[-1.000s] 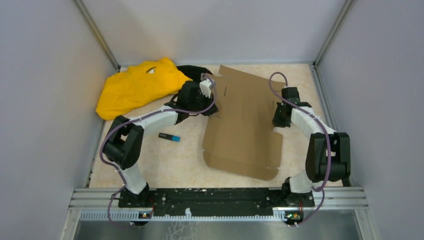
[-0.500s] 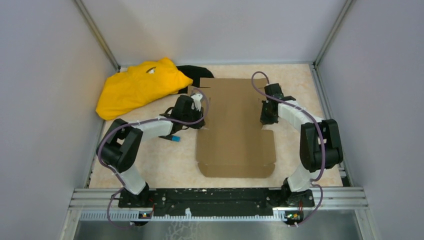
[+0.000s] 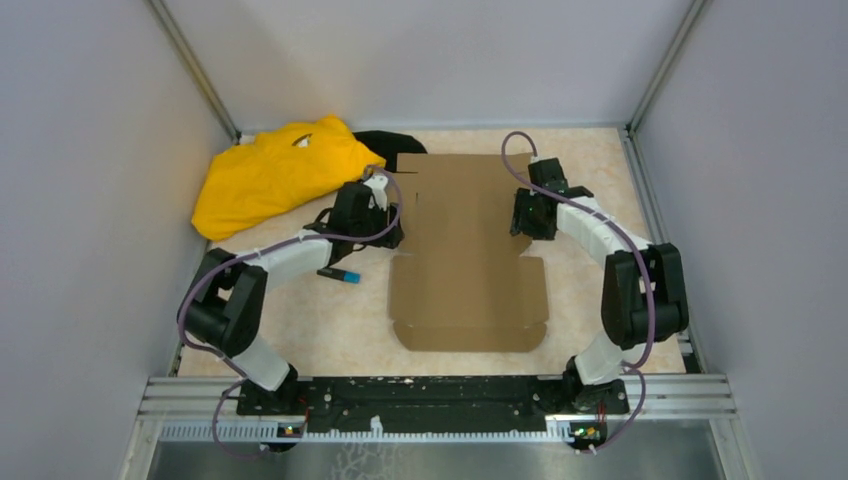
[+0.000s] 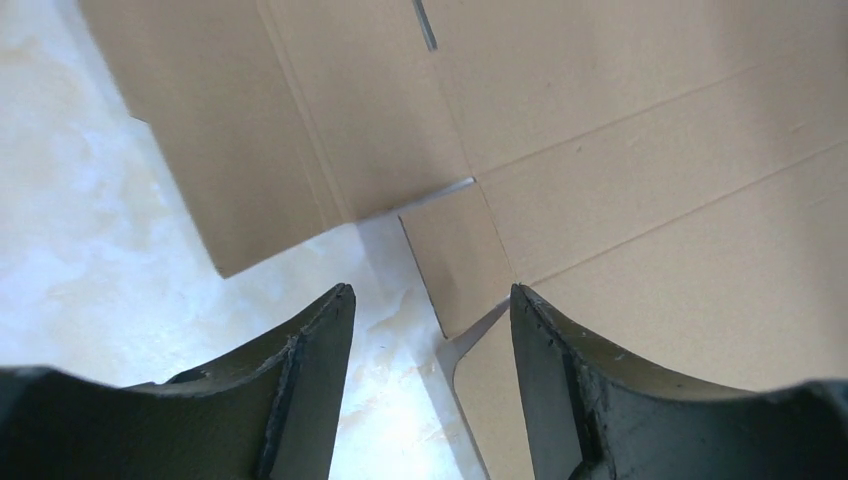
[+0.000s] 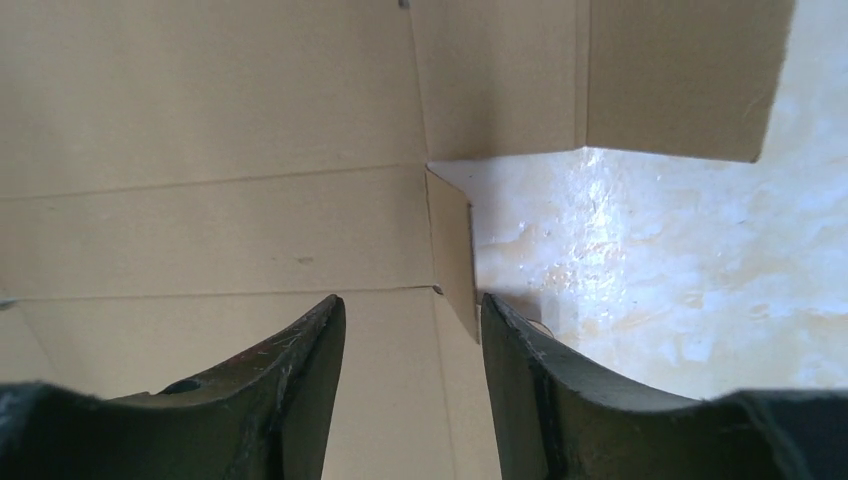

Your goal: Fold the paper box

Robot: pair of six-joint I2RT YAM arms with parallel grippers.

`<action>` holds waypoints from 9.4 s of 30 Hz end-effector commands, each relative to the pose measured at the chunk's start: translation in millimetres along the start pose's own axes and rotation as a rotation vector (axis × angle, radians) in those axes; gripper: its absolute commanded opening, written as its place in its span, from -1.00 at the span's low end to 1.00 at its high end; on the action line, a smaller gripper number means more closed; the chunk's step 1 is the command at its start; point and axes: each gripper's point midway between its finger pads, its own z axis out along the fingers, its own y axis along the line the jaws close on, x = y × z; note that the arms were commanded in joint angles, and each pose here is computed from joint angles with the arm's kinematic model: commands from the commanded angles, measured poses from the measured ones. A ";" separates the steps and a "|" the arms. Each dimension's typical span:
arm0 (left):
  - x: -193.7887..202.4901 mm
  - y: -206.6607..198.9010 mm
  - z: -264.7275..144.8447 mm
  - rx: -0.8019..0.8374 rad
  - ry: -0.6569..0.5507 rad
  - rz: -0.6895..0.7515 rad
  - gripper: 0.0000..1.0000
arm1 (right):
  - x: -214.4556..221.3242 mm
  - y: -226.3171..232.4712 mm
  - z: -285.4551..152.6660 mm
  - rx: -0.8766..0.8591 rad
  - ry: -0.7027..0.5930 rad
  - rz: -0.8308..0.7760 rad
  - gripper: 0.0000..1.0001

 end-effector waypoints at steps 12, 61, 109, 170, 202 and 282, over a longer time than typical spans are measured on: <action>-24.5 33.6 -29.8 -0.148 -0.011 -0.119 0.98 | -28.7 -51.1 -30.7 0.075 -0.138 0.132 0.89; -7.7 -25.2 28.4 0.062 0.123 -0.187 0.06 | -24.5 -13.3 4.9 -0.012 -0.083 0.066 -0.57; 67.1 -26.3 79.2 -0.234 0.371 -0.005 0.27 | 28.1 3.6 71.8 0.175 0.078 -0.126 -0.54; -172.7 114.2 87.1 -0.277 -0.016 -0.141 -0.48 | -236.3 -8.2 52.6 -0.137 -0.206 0.171 -0.33; -124.3 160.8 138.9 -0.316 0.059 -0.182 -0.41 | -219.9 -31.9 131.8 -0.138 -0.136 0.153 -0.34; -104.5 140.1 150.0 -0.264 0.095 -0.156 -0.42 | -188.8 105.3 116.2 -0.211 -0.165 -0.166 -0.26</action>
